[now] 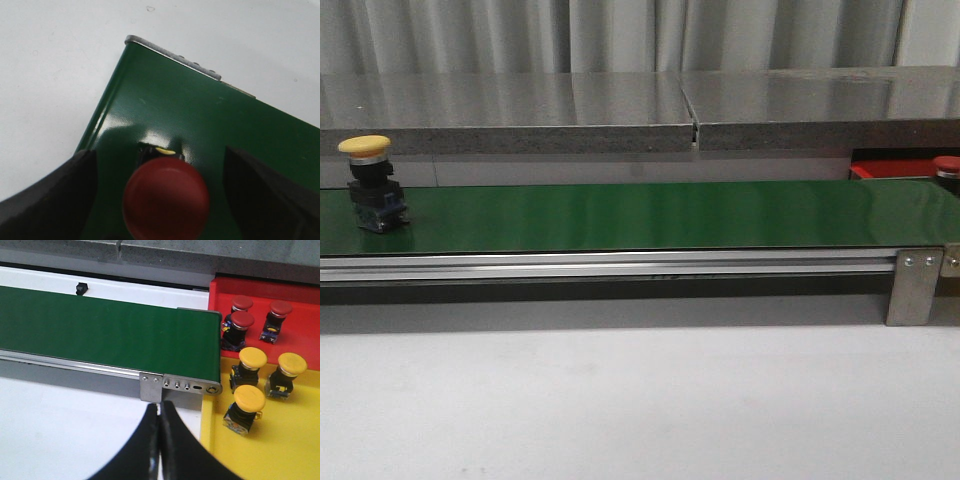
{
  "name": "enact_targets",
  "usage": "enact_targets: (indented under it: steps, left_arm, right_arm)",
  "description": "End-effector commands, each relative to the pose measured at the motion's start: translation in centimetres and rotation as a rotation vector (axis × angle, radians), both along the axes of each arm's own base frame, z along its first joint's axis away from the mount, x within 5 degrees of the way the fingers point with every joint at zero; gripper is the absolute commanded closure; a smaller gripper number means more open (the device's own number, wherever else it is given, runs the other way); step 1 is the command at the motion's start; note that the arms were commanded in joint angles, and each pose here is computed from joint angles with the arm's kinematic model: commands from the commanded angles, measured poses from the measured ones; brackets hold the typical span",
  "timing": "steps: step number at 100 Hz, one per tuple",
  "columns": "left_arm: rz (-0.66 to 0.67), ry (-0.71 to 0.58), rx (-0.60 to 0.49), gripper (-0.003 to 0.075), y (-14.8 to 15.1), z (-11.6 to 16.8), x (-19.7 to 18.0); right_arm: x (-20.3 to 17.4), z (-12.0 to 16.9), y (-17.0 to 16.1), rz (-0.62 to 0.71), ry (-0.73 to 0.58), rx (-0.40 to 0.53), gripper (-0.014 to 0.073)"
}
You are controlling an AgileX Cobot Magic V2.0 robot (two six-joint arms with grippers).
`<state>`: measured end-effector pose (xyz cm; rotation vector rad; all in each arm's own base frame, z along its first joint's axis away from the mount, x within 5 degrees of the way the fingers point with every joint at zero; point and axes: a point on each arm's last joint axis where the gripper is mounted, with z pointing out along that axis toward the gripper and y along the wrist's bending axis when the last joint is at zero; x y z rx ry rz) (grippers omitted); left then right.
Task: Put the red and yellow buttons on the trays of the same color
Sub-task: 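Set the red button on the belt and open the left gripper, then raise the left gripper away from the belt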
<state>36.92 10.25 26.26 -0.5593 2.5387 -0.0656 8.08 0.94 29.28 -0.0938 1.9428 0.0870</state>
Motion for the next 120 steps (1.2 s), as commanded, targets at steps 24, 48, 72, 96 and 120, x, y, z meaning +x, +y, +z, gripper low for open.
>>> enact_targets:
  steps: [24,48,72,96,120]
  left_arm:
    - [-0.112,-0.252,0.124,0.0344,-1.1,6.8,-1.4]
    - [-0.327,-0.317,0.222,0.0739,-5.0,9.5,-2.7]
    - [-0.449,-0.392,0.217,0.0739,-9.9,10.1,-3.9]
    - [-0.540,-0.457,0.205,0.0739,-13.4,9.4,-7.2]
    - [-0.566,-0.496,0.190,0.0739,-14.0,9.2,-12.3]
  right_arm:
    - [0.2,1.4,-0.1,-0.005,-0.092,-0.005,0.0717]
    - [0.2,1.4,-0.1,-0.005,-0.092,-0.005,0.0717]
    - [0.2,1.4,-0.1,-0.005,-0.092,-0.005,0.0717]
    - [0.2,1.4,-0.1,-0.005,-0.092,-0.005,0.0717]
    - [0.2,1.4,-0.1,-0.005,-0.092,-0.005,0.0717]
